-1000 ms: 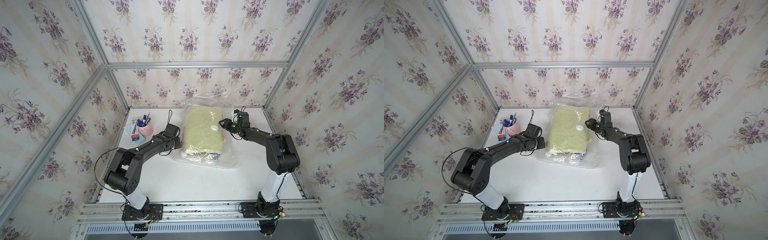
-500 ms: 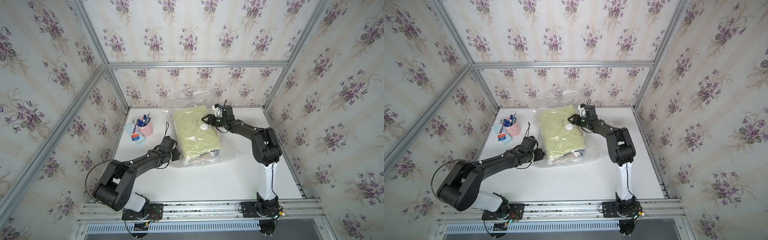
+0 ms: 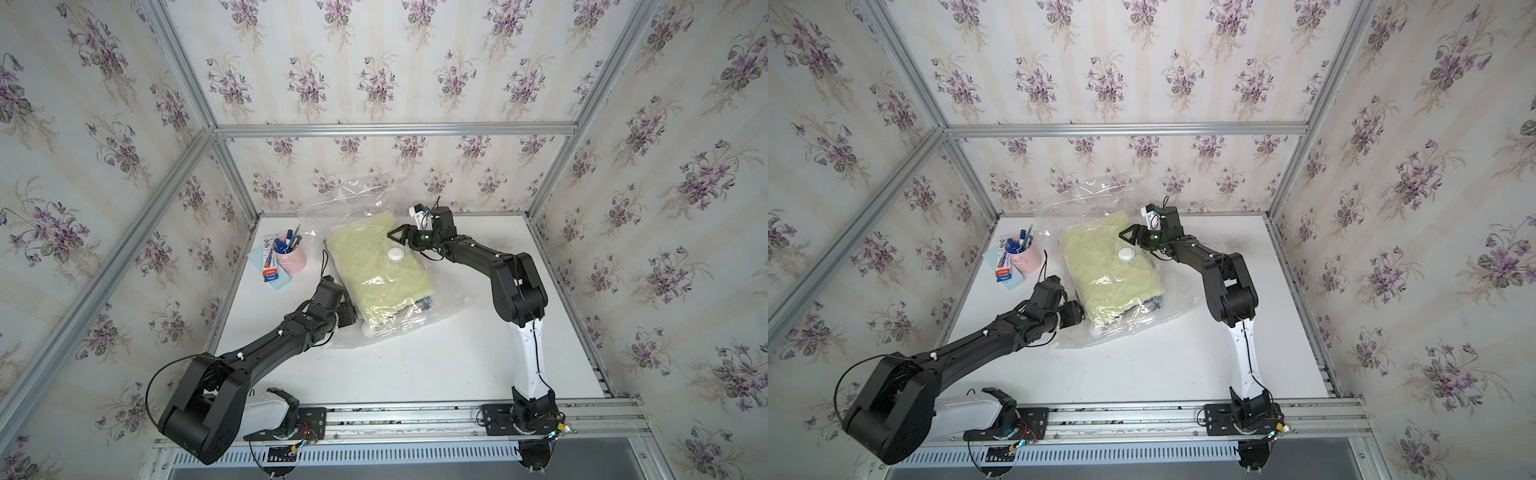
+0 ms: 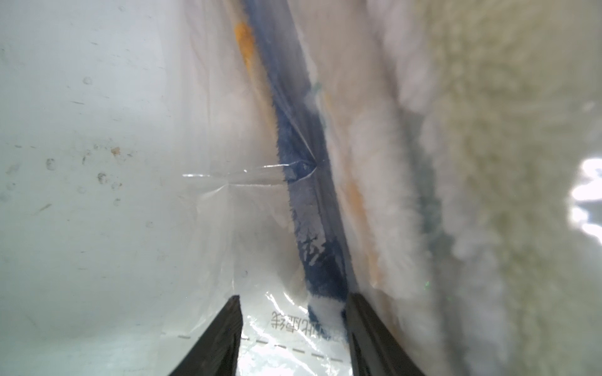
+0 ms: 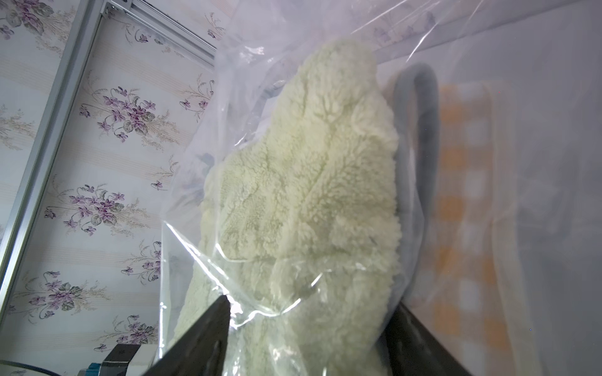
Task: Take the blanket out of the vacuum bag
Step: Adjust the vacuum bag at the center of the board.
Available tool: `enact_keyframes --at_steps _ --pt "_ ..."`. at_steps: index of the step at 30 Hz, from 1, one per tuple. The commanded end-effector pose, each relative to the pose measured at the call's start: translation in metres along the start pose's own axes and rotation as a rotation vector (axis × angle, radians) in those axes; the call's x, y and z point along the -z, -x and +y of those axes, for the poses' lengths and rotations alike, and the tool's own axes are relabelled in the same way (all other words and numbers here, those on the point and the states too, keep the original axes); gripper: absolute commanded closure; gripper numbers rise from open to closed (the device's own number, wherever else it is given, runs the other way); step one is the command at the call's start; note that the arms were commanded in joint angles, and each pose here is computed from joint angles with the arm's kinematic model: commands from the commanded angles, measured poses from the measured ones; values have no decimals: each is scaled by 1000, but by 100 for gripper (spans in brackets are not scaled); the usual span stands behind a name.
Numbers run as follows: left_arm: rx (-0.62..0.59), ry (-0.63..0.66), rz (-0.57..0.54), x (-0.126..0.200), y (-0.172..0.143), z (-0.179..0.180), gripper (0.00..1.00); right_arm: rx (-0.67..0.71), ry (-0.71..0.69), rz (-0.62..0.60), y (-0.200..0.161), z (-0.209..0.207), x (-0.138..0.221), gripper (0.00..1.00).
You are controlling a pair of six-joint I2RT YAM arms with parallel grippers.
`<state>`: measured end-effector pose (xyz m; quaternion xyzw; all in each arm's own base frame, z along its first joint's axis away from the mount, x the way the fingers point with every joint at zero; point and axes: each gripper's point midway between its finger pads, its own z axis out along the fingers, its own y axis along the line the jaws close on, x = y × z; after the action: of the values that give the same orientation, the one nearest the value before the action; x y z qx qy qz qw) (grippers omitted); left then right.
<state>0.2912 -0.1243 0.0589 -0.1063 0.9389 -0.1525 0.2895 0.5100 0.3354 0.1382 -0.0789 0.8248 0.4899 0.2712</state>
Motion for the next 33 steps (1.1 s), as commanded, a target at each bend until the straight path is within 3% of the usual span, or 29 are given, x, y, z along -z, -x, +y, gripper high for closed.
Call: enact_keyframes --at_steps 1,6,11,14,24,33 --pt "21 -18 -49 3 6 -1 41 61 -52 -33 12 10 14 22" --pt "28 -38 -42 2 3 -3 41 84 -159 -133 28 16 59 22" --pt "41 -16 -21 -9 -7 3 42 21 -39 -282 20 46 128 20" --pt "43 -25 -5 -16 -11 0 42 -7 -65 -314 0 43 151 20" --pt "-7 1 -10 -35 -9 -31 41 -122 -153 -271 -71 -7 159 21" --pt "4 9 -54 -44 4 -47 39 -164 -129 -241 -72 -16 139 25"
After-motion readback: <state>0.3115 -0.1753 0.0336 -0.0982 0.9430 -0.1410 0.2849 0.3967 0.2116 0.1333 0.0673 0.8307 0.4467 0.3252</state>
